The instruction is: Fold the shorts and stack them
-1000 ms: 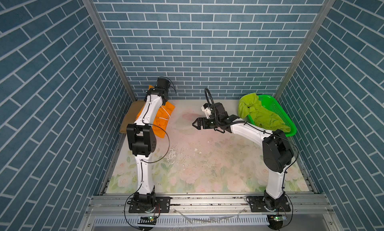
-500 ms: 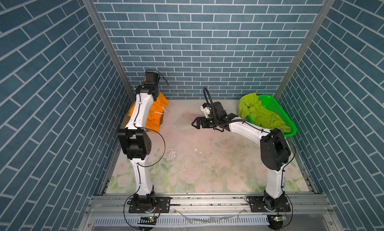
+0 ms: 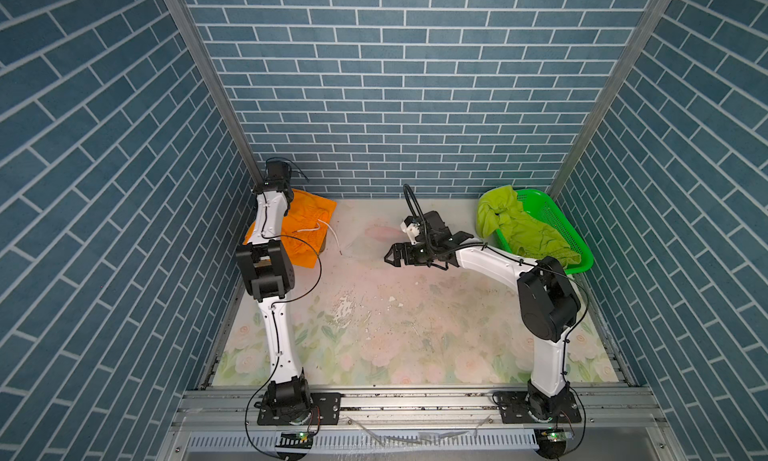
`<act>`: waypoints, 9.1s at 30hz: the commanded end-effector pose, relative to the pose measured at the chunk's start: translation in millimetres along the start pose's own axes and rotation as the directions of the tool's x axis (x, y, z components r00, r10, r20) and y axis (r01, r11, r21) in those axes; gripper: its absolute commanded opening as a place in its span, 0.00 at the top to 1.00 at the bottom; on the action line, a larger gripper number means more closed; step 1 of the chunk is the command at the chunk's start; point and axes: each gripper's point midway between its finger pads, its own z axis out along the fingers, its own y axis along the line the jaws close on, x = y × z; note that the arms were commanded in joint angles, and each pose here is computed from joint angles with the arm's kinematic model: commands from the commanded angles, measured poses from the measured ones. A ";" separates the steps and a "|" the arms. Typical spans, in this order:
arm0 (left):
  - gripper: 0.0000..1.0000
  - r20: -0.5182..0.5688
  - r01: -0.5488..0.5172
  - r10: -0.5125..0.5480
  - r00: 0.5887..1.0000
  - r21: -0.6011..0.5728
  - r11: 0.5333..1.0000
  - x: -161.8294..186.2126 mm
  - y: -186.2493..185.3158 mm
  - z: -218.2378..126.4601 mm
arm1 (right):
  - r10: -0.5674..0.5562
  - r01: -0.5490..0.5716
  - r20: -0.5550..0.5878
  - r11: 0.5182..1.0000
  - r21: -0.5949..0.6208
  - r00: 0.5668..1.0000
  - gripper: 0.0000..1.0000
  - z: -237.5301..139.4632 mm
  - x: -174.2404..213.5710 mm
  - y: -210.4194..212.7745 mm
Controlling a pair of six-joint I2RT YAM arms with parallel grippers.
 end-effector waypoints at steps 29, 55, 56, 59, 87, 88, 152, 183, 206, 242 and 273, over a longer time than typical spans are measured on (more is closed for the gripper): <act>0.00 0.800 -0.507 0.165 0.577 0.192 0.840 -8.6 -347.9 -453.2 | 0.403 -0.626 0.510 0.663 0.410 0.760 0.02 -265.8 -12.5 -322.0; 0.00 0.678 -0.467 0.021 0.735 0.483 0.741 6.6 -343.4 -462.9 | 0.302 -0.513 0.666 0.846 0.142 0.682 1.00 -328.9 -126.9 -243.4; 0.00 0.660 -0.438 -0.013 0.751 0.513 0.739 2.7 -333.8 -459.9 | 0.268 -0.471 0.671 0.871 0.137 0.691 1.00 -335.0 -139.5 -219.8; 0.00 0.617 -0.343 -0.124 0.777 0.581 0.738 -9.2 -296.1 -454.2 | 0.129 -0.279 0.646 0.951 0.136 0.752 1.00 -334.5 -175.3 -127.9; 0.00 0.090 0.182 -0.434 0.896 0.817 0.547 121.1 -190.5 -318.7 | 0.132 -0.139 0.066 0.983 0.118 0.989 0.01 -97.1 -1.9 -81.2; 0.00 0.082 0.177 -0.420 0.904 0.823 0.540 123.5 -199.8 -318.5 | 0.144 -0.152 0.071 0.980 0.125 0.987 0.01 -97.1 3.3 -88.0; 0.84 0.459 -0.656 0.470 0.754 0.484 0.579 178.0 -300.1 -364.9 | -0.017 0.032 -0.032 0.832 0.554 0.999 0.08 -76.4 3.7 -199.3; 1.00 0.300 -0.094 -0.102 0.948 0.572 0.815 111.4 -123.0 -335.0 | 0.116 -0.324 0.386 0.781 0.533 0.915 1.00 -241.9 -67.3 -229.5; 0.01 -0.036 0.132 -0.217 0.975 0.885 0.447 195.0 -192.3 -343.9 | 0.333 -0.460 0.360 0.810 0.364 0.872 1.00 -191.0 20.6 -248.0; 0.35 0.157 -0.561 0.589 0.793 0.568 0.603 351.0 -304.4 -303.6 | 0.367 -0.489 0.377 0.817 0.307 0.850 1.00 -194.7 10.5 -261.9; 1.00 0.417 -0.043 -0.085 0.905 0.289 0.956 47.4 1.2 -391.3 | 0.159 -0.284 0.847 0.959 -0.010 0.507 1.00 -428.9 -175.0 -103.4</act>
